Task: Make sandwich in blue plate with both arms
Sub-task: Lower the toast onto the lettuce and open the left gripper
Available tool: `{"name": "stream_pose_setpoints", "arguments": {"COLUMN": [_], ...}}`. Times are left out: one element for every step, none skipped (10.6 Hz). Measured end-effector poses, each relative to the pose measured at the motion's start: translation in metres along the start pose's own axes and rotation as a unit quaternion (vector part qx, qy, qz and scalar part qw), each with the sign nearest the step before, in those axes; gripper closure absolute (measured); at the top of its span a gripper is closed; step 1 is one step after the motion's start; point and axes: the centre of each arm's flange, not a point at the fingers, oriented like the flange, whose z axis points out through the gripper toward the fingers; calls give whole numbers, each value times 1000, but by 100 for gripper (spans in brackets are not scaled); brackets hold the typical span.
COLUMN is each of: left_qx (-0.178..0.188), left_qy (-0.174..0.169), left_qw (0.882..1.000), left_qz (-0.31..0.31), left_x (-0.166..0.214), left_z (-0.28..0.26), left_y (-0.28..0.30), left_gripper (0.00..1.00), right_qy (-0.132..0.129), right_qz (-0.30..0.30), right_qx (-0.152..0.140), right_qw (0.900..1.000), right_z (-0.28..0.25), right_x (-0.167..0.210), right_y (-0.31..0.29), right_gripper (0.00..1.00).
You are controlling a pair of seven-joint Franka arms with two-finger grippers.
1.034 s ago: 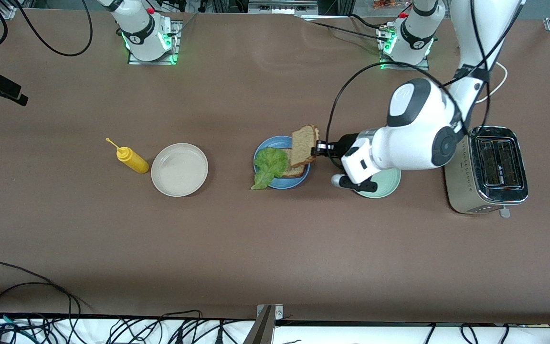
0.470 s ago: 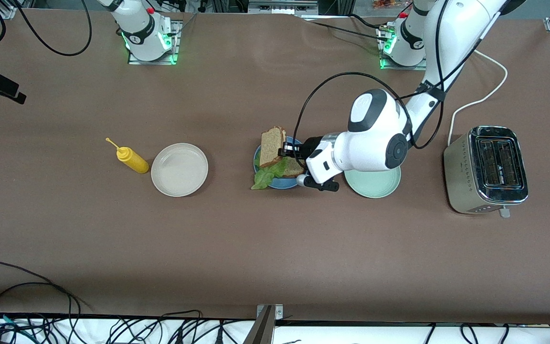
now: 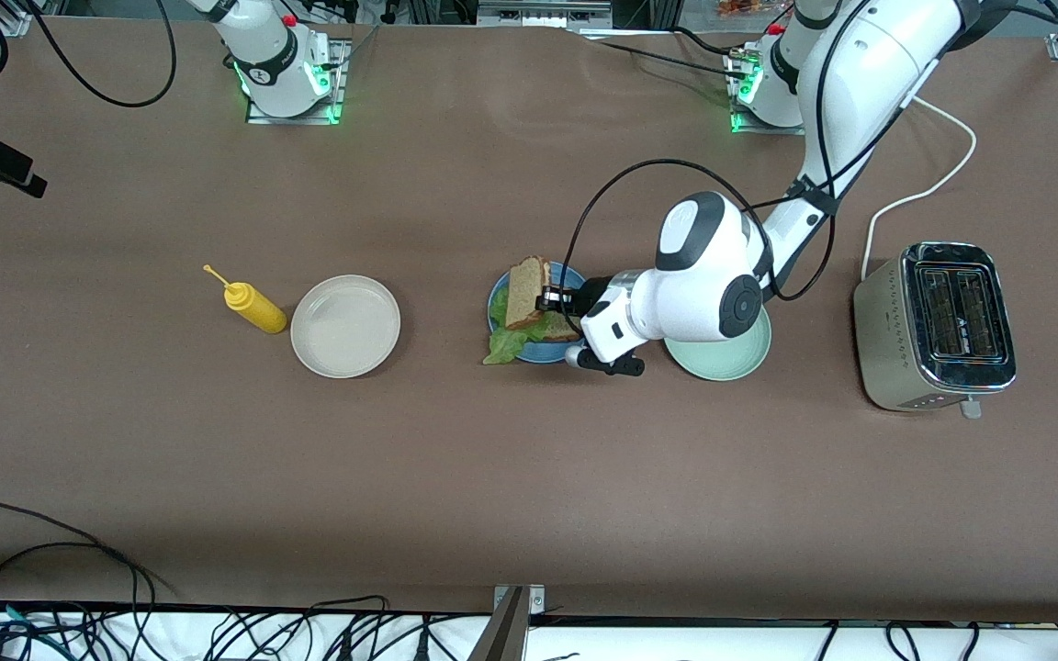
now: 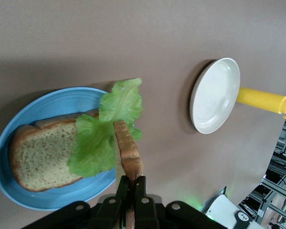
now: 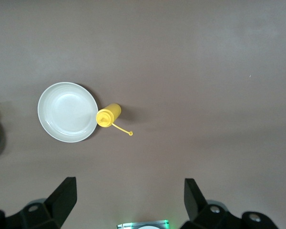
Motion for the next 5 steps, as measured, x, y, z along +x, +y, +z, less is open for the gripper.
{"name": "stream_pose_setpoints", "arguments": {"left_qx": [1, 0, 10, 28, 38], "left_qy": [0, 0, 3, 7, 8], "left_qw": [1000, 1000, 1000, 999, 999], "left_qz": [-2, -3, 4, 16, 22], "left_x": [3, 4, 5, 6, 6], "left_z": [5, 7, 8, 10, 12], "left_y": [-5, -8, -10, -13, -16], "left_gripper": [92, 92, 92, 92, 89], "right_qy": [-3, -9, -12, -14, -16], "right_qz": [1, 3, 4, 7, 11], "right_qx": [0, 3, 5, 7, 17], "right_qw": [1000, 1000, 1000, 1000, 1000], "right_z": [-4, -6, -5, -5, -5], "right_x": [-2, -5, -6, -6, -6], "right_y": [1, 2, 4, 7, 10], "right_gripper": [0, 0, 0, 0, 0]}}
